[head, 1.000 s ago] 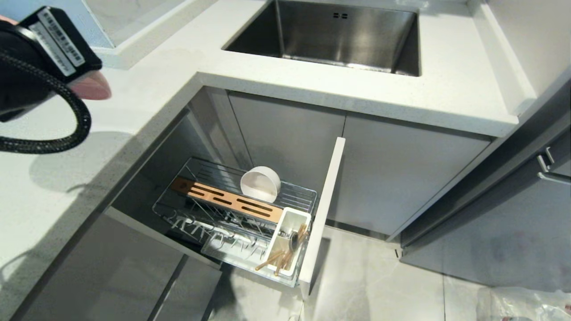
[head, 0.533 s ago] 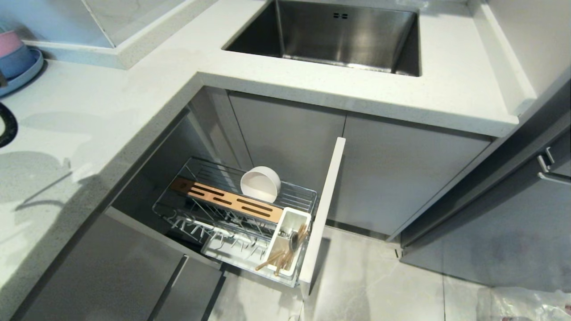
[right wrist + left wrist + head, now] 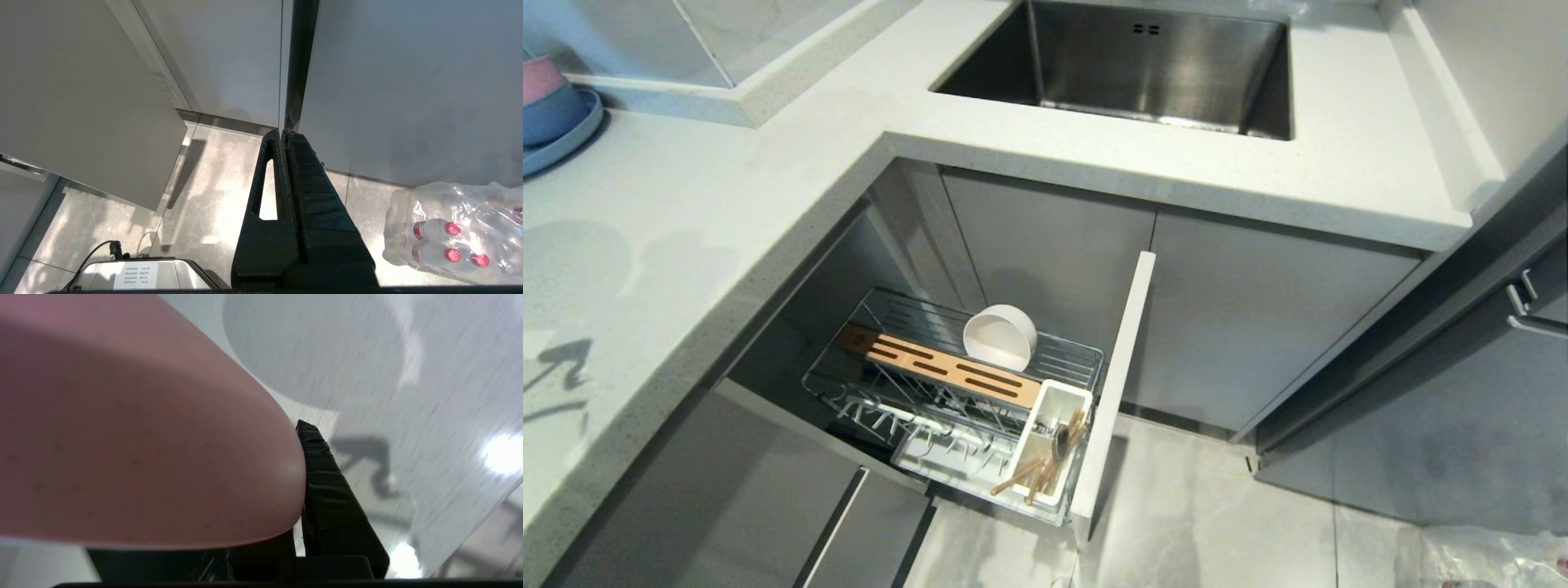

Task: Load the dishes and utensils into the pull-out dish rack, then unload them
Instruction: Take the plate out of the cupboard

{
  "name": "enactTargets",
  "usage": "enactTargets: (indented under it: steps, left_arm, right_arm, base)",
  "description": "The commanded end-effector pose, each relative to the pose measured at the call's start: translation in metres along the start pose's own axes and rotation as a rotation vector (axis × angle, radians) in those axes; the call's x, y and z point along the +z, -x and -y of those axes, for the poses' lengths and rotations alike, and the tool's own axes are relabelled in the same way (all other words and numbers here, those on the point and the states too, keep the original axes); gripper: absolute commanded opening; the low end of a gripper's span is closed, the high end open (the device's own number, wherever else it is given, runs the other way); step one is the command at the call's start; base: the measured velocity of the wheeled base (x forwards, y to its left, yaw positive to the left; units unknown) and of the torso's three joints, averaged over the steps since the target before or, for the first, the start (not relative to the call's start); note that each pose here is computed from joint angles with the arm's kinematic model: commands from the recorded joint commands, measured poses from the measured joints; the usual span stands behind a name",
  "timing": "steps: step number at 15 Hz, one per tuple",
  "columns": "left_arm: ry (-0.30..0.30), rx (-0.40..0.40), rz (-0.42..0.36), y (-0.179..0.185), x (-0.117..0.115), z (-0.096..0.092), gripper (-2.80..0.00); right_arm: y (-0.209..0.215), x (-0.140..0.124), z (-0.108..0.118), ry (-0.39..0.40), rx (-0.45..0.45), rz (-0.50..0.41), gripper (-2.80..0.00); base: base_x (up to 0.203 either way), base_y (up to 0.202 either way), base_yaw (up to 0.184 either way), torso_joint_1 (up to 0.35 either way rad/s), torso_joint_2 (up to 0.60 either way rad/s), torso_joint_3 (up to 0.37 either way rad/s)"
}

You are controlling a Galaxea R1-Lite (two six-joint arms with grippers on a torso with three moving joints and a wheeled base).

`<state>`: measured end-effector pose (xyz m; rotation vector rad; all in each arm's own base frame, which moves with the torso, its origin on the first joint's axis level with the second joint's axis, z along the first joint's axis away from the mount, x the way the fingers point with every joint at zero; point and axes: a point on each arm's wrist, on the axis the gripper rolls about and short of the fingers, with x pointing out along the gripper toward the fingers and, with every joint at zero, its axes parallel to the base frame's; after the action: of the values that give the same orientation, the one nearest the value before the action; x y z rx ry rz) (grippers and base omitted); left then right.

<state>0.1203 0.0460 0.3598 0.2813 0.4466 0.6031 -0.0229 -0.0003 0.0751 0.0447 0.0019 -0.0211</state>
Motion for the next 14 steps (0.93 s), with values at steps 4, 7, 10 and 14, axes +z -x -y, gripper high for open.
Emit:
enactTargets:
  steps: [4,7,10,14]
  left_arm:
    - [-0.169,-0.007,-0.232,-0.026,-0.009,-0.004,-2.8]
    - [-0.209,-0.009,-0.304,-0.042,-0.002,-0.005,-2.8]
    - [-0.264,-0.061,-0.453,-0.047,0.006,-0.006,-2.8]
    - [-0.401,-0.054,-0.615,-0.067,0.016,0.011,-2.8]
  right_arm:
    - [0.0,0.0,0.0,0.0,0.001,-0.002,-2.8]
    - [0.0,0.0,0.0,0.0,-0.001,-0.002,-2.8]
    - [0.0,0.0,0.0,-0.001,-0.001,-0.002,-2.8]
    - [0.0,0.0,0.0,0.0,-0.001,-0.002,-2.8]
  base:
    - [0.0,0.0,0.0,0.0,0.0,0.0]
    - [0.0,0.0,0.0,0.0,0.0,0.0]
    - [0.0,0.0,0.0,0.0,0.0,0.0]
    - [0.0,0.0,0.0,0.0,0.0,0.0]
